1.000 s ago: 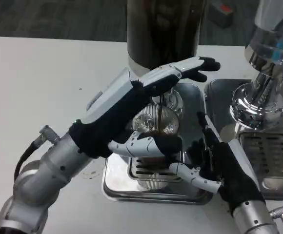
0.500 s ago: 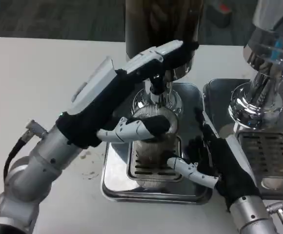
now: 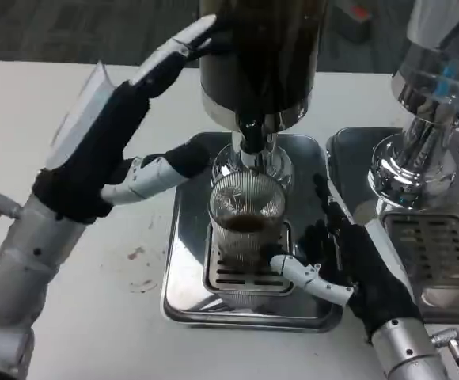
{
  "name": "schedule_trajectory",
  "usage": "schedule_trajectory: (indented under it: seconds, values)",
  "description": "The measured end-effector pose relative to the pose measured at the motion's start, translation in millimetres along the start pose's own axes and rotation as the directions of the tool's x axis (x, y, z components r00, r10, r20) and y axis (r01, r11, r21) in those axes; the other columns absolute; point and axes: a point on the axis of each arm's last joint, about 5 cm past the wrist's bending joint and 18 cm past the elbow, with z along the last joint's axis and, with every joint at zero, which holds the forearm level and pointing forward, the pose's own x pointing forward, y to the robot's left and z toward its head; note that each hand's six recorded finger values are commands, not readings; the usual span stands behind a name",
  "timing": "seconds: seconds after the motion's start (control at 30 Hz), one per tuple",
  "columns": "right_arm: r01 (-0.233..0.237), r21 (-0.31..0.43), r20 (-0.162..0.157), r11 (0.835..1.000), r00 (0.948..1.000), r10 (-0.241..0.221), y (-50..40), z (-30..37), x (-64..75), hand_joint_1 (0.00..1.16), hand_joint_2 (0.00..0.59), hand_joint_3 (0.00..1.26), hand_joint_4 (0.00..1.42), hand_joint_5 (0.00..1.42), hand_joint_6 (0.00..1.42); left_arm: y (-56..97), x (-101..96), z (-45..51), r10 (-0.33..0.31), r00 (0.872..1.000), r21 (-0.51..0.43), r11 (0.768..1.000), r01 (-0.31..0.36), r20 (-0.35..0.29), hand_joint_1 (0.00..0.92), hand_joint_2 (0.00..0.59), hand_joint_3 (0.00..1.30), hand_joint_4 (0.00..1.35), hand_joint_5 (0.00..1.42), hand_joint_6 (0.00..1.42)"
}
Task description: Grasp the cup under the faucet to collect the drink, then remove the cup.
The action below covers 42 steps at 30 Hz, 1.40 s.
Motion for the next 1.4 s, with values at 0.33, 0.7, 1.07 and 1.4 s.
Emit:
schedule_trajectory:
  seconds: [0.33, 0.7, 1.07, 1.4]
  values:
    - [-0.008, 0.002, -0.003, 1.0, 1.0, 0.008, 0.2, -0.6, -0.9, 0.7, 0.187, 0.0, 0.0, 0.0, 0.03, 10.5, -49.6, 7.3, 0.104, 0.987, 0.006, 0.995, -0.104, -0.12, 0.0, 0.134, 0.21, 0.12, 0.26, 0.15]
    - [-0.01, 0.016, -0.002, 1.0, 0.9999, 0.01, 0.3, -0.5, -0.9, 0.7, 0.195, 0.0, 0.0, 0.0, 0.06, 12.1, -93.0, 6.0, 0.143, 0.911, 0.191, 0.979, -0.072, -0.386, 0.0, 0.133, 0.0, 0.0, 0.0, 0.0]
    - [0.002, 0.031, 0.011, 1.0, 0.9999, -0.002, 2.1, -0.1, -2.1, 0.7, 0.195, 0.0, 0.0, 0.0, 0.06, -12.1, -118.5, -2.3, 0.022, 0.785, 0.197, 0.972, 0.128, -0.62, 0.0, 0.133, 0.0, 0.0, 0.0, 0.0]
    - [0.013, 0.056, 0.06, 0.998, 0.9981, -0.017, 7.6, 7.1, -3.5, 0.7, 0.195, 0.0, 0.0, 0.0, 0.06, -19.0, -124.6, -4.5, -0.003, 0.757, 0.17, 0.974, 0.151, -0.654, 0.0, 0.136, 0.0, 0.0, 0.0, 0.0]
